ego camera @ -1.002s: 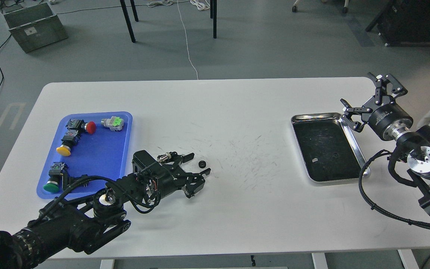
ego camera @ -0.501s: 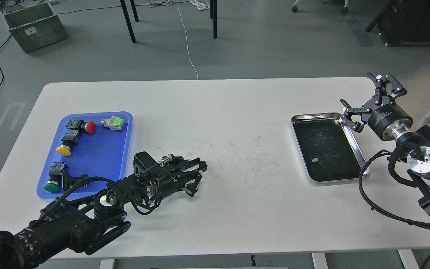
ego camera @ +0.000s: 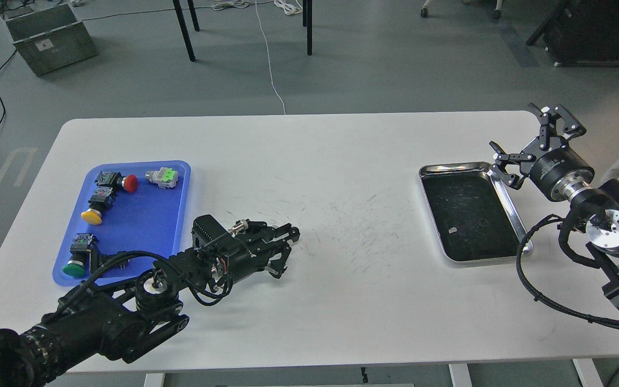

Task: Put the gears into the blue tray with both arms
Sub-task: 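Close the left gripper on the black part, then carry the black part with the left gripper into the blue tray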

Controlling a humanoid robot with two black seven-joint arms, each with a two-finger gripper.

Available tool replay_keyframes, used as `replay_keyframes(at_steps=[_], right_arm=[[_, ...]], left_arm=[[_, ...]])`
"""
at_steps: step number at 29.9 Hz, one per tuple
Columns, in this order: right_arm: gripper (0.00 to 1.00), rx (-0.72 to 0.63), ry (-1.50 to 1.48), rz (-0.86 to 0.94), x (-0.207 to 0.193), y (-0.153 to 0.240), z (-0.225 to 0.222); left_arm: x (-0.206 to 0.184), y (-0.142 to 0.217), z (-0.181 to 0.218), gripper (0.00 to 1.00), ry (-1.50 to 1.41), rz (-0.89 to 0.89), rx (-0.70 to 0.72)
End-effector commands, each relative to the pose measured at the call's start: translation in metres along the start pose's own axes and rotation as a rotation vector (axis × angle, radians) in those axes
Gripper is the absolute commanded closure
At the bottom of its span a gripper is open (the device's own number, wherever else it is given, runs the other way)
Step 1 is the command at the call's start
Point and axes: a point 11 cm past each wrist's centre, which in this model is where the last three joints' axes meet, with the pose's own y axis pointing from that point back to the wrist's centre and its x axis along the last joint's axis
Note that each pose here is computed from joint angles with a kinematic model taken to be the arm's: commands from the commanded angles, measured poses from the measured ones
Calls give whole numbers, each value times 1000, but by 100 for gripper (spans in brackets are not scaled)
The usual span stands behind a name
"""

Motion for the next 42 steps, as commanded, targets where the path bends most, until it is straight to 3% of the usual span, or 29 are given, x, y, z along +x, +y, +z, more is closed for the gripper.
replay_keyframes(at_steps=[1,7,13,17,24,42], right_arm=[[4,4,1,-5,-2,-2,-2],[5,7,3,-7,-3,-2,-4],[4,10,3,-5,-2,-2,-6],[4,10,7,-5,-1,-1,-7],[4,8,9,-3,0,0,-7],[4,9,11,-5,-2,-2,-7]], left_arm=[[21,4,-12,95,-19,46,9],[75,38,-44,95,-13,149,37],[128,110,-108,95,64,240,188],[119,146,-131,95,49,193,232],[57,170,-148,95,134,85,299],[-8,168,-173,94,185,-48,414]])
